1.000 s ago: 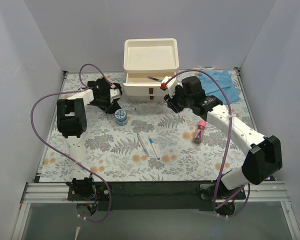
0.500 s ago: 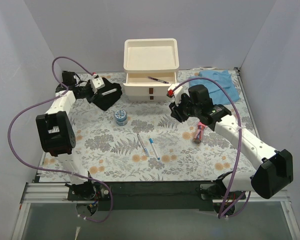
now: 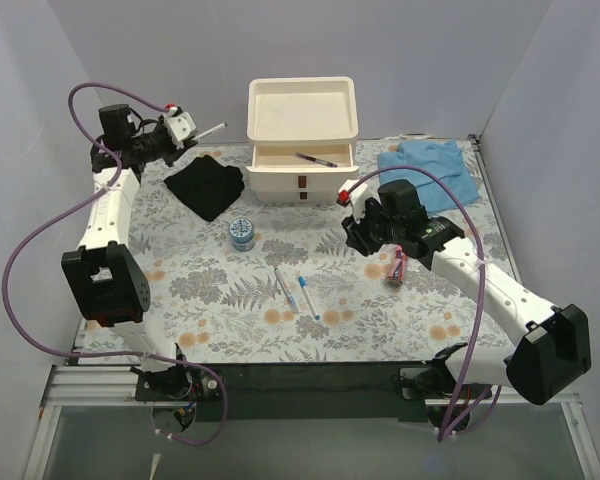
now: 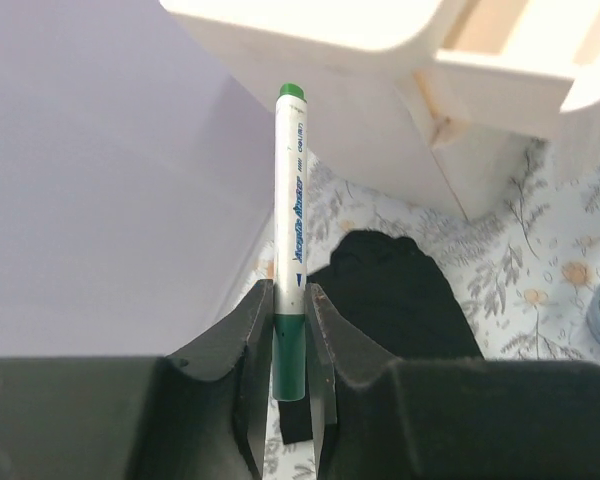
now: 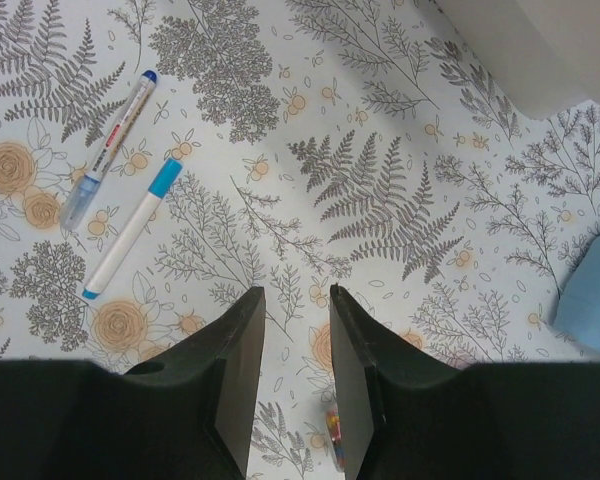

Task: Sort the stationery into containers
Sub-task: Place the pen in the drawer.

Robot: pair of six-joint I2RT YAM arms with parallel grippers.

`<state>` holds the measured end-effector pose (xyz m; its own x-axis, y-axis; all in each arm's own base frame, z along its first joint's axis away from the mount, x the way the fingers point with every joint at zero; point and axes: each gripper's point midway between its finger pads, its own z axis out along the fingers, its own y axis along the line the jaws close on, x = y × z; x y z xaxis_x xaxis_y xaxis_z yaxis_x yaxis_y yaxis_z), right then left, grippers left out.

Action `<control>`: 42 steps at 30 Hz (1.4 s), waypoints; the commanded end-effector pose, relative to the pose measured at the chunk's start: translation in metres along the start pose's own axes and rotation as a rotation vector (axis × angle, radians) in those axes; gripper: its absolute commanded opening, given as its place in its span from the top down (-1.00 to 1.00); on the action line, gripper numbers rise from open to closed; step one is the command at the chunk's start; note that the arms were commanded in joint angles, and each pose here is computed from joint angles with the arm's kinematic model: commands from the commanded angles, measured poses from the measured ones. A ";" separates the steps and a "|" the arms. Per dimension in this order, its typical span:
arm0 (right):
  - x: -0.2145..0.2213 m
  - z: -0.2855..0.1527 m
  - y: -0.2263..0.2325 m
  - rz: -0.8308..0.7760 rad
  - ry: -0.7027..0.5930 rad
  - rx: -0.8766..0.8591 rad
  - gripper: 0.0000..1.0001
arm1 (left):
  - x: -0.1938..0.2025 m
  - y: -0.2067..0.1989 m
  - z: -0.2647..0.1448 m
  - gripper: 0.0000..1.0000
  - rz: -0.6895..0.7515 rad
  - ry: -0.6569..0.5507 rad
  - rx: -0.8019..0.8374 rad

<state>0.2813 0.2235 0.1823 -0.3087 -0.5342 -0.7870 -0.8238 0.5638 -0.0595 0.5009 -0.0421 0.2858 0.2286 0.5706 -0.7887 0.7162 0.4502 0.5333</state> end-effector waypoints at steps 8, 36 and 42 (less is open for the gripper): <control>-0.004 -0.008 0.001 -0.014 -0.049 0.015 0.19 | -0.146 -0.014 0.023 1.00 0.096 -0.317 0.066; 0.007 -0.010 -0.004 -0.027 -0.053 0.059 0.16 | -0.140 -0.094 0.114 0.38 -0.107 -0.355 0.291; 0.010 -0.006 0.005 -0.012 -0.050 0.007 0.14 | -0.156 -0.064 0.098 0.07 -0.087 -0.361 0.124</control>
<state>0.2721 0.2104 0.1702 -0.2991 -0.5426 -0.7850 -0.8121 0.5767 -0.0892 0.4860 -0.2440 0.2879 0.2711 0.2556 -0.9280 0.9010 0.2719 0.3381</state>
